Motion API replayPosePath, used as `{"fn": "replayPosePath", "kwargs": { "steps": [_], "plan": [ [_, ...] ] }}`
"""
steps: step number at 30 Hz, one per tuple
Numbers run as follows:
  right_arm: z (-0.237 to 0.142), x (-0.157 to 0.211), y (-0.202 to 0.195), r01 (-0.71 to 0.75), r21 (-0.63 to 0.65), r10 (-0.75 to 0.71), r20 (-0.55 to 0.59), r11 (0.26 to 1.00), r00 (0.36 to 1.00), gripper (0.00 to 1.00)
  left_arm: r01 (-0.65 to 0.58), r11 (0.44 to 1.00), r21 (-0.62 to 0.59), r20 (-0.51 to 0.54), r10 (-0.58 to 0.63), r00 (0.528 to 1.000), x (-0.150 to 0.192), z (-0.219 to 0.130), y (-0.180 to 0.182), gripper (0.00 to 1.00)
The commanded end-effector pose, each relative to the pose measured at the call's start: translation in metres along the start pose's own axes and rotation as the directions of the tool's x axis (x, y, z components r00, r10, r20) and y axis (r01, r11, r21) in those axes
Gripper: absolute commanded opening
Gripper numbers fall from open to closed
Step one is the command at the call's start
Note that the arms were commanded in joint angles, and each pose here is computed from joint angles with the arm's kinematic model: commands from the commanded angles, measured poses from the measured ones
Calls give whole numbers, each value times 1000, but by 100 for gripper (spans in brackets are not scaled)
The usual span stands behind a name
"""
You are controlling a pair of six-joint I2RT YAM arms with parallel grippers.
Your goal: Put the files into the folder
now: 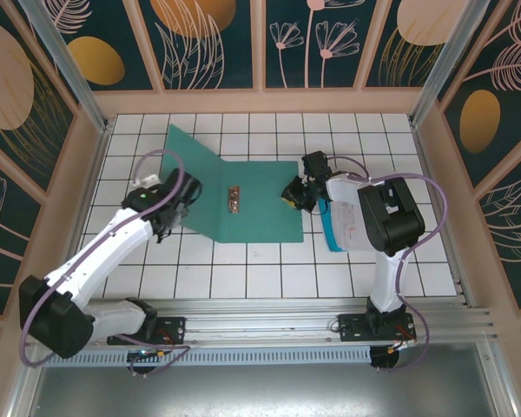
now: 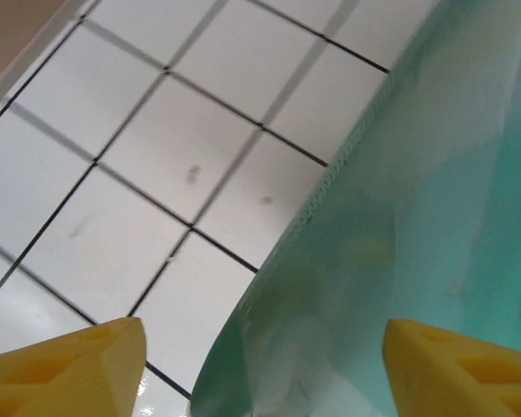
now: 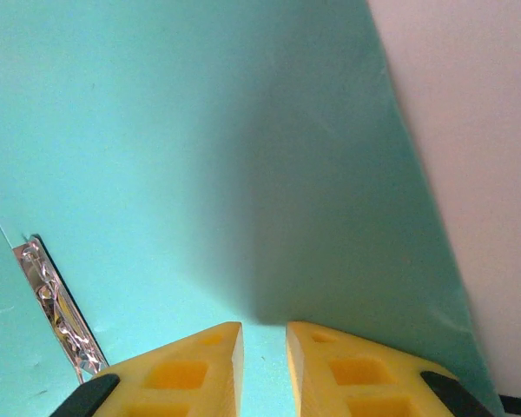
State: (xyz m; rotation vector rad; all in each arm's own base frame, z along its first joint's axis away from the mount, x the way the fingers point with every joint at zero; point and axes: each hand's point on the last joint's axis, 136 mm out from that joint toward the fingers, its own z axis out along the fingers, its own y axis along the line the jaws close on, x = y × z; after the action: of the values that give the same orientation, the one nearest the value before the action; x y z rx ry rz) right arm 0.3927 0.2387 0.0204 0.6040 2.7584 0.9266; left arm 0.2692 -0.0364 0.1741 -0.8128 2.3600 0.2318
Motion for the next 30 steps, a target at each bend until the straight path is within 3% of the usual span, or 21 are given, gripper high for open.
{"fn": "replayPosePath", "kwargs": {
  "steps": [1, 6, 11, 16, 20, 25, 30],
  "plan": [
    [12, 13, -43, -58, 125, 63, -38, 990, 997, 24, 178, 984, 4, 2, -178, 984, -9, -6, 21, 81],
    [12, 13, -38, -51, 108, 56, -42, 993, 998, 24, 354, 934, 36, 102, -356, 929, -37, -34, 39, 83],
    [10, 9, -26, -40, 78, 43, -42, 996, 998, 25, 329, 942, 71, 124, -335, 934, -59, -52, 28, 83],
    [2, 0, -4, -6, 30, 7, -29, 1000, 1000, 29, 150, 975, 163, 59, -161, 985, -68, -49, -25, 79],
    [-16, -10, 24, 29, -25, -28, 8, 999, 1000, 35, -4, 942, 337, -66, 28, 997, -49, -35, -92, 72],
    [-61, -29, 60, 83, -85, -73, 114, 993, 991, 45, -182, 897, 403, -177, 271, 946, 2, 0, -151, 70],
    [-112, -55, 27, -6, -81, 24, 221, 997, 975, 47, -332, 839, 432, -216, 454, 865, 53, 26, -209, 68]
  ]
}}
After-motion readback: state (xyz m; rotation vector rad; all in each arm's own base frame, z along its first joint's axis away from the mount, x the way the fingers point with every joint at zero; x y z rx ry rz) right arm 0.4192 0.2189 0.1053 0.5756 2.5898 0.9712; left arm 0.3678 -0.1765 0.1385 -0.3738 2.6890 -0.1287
